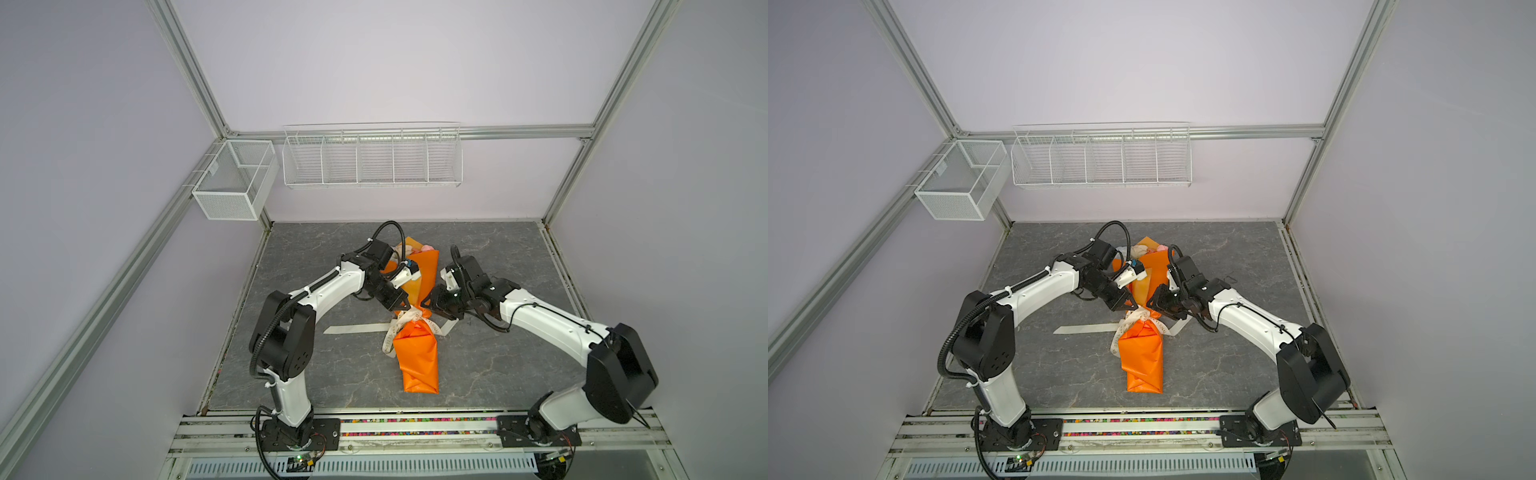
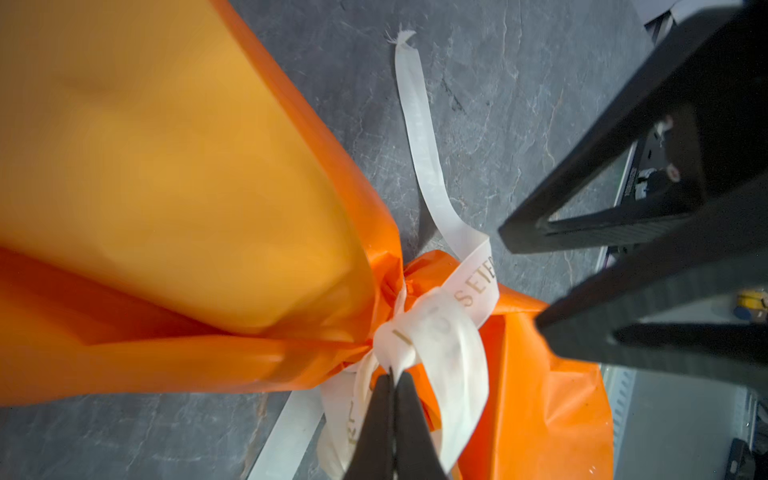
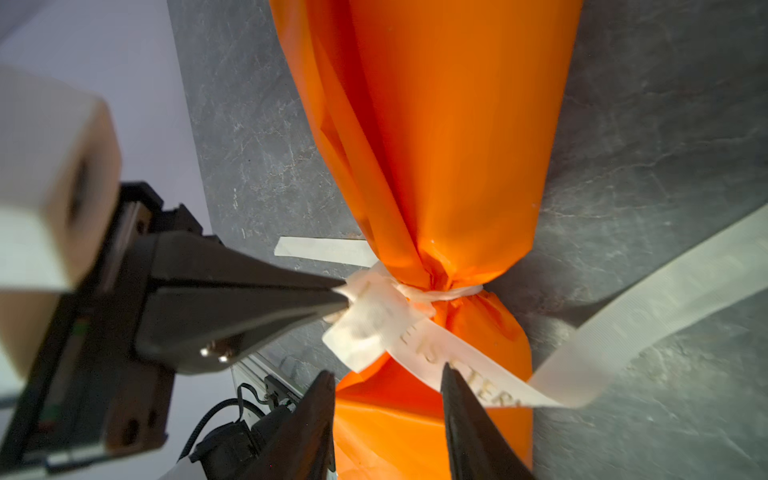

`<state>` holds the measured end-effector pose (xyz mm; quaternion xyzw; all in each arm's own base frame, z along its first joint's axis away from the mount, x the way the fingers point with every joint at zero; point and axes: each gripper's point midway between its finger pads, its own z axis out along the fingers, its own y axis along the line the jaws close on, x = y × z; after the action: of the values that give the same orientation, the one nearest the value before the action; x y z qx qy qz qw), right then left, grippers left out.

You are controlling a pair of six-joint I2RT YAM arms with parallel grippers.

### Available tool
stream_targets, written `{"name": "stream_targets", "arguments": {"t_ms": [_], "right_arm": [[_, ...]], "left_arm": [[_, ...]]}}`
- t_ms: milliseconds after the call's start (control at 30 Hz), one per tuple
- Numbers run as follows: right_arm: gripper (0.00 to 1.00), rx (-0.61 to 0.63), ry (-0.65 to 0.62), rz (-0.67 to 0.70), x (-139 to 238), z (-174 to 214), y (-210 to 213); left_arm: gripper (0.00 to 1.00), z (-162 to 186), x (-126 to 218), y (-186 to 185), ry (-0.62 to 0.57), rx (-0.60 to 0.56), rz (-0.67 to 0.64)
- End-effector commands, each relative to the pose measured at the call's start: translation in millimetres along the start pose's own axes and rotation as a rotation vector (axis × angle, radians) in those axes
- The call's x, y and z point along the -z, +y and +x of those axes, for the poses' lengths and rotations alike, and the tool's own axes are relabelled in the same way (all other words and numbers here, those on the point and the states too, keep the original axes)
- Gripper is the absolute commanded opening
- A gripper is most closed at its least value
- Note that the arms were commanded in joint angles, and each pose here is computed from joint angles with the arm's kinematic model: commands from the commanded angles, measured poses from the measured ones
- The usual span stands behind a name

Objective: Tie the bouquet of fake flowers

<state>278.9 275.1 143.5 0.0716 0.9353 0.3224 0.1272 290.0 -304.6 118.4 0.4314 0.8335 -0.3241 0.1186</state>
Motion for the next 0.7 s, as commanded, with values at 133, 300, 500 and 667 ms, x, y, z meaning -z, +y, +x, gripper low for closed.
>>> {"name": "stream_targets", "arguments": {"t_ms": [133,300,500,667], "right_arm": [[0.33,0.218,-0.095,-0.100,30,41,37],[0.17,0.419,0.005,-0.153,6,94,76],[0.16,0.646,0.079,-0.026,-29,125,92],[0.16,0.692,0.181,0.132,-61,140,59]], "left_arm": [[0.00,-5,-6,-2,-0.006,0.057,0.072],[0.00,-4,-6,-4,-0.009,0.057,0.083],[0.00,-5,-6,-2,-0.018,0.071,0.072],[0.00,-5,-5,-2,-0.055,0.102,0.059]]}}
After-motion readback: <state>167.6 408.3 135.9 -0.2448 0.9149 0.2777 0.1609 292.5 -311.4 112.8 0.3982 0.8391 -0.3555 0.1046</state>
